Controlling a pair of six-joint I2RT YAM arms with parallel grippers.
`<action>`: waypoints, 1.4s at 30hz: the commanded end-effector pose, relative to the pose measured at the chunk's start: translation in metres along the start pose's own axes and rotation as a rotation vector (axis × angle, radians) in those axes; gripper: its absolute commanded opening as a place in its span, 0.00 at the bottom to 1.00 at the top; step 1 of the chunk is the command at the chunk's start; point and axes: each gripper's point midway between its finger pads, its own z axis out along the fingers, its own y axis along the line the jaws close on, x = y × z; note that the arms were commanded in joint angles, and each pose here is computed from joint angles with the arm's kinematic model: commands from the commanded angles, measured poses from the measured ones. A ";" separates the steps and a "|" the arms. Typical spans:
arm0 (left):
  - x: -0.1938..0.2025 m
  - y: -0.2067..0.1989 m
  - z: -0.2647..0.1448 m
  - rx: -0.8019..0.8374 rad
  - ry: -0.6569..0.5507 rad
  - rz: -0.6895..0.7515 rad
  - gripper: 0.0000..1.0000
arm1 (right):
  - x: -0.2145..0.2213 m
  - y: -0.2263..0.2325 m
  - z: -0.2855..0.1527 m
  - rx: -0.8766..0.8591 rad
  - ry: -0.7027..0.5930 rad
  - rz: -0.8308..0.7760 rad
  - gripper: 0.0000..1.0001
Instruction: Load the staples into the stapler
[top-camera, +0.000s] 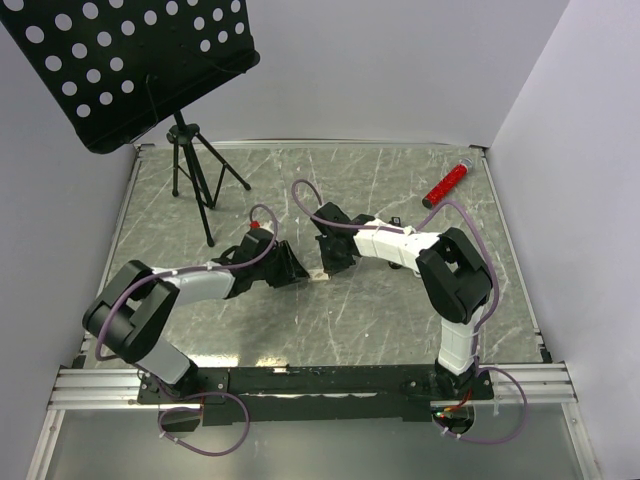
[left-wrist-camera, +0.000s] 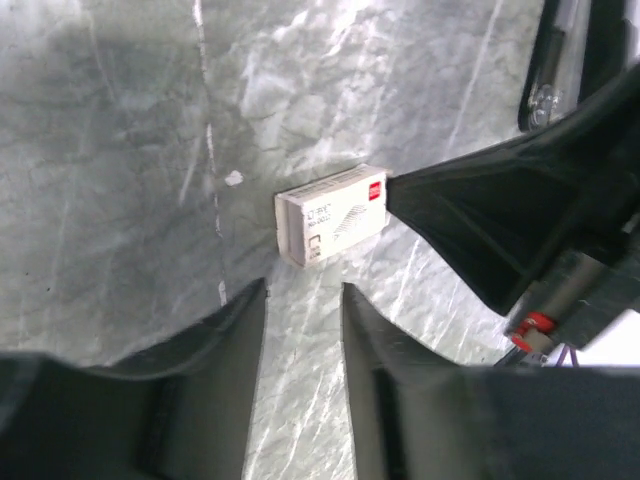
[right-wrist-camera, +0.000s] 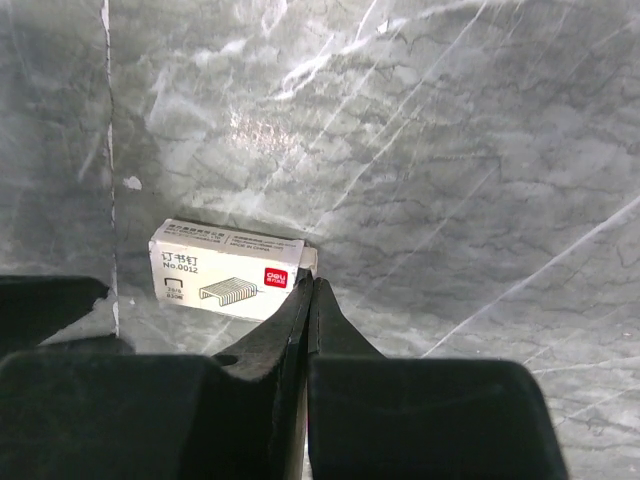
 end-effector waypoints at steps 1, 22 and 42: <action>-0.012 -0.027 -0.007 0.092 -0.045 -0.018 0.46 | -0.003 0.000 -0.016 0.011 -0.027 0.001 0.00; -0.010 -0.031 0.025 0.116 0.014 -0.074 0.33 | -0.008 0.007 -0.015 -0.002 -0.031 -0.001 0.00; -0.005 -0.024 0.024 0.191 0.039 -0.148 0.01 | -0.005 0.000 -0.017 0.027 -0.031 -0.014 0.00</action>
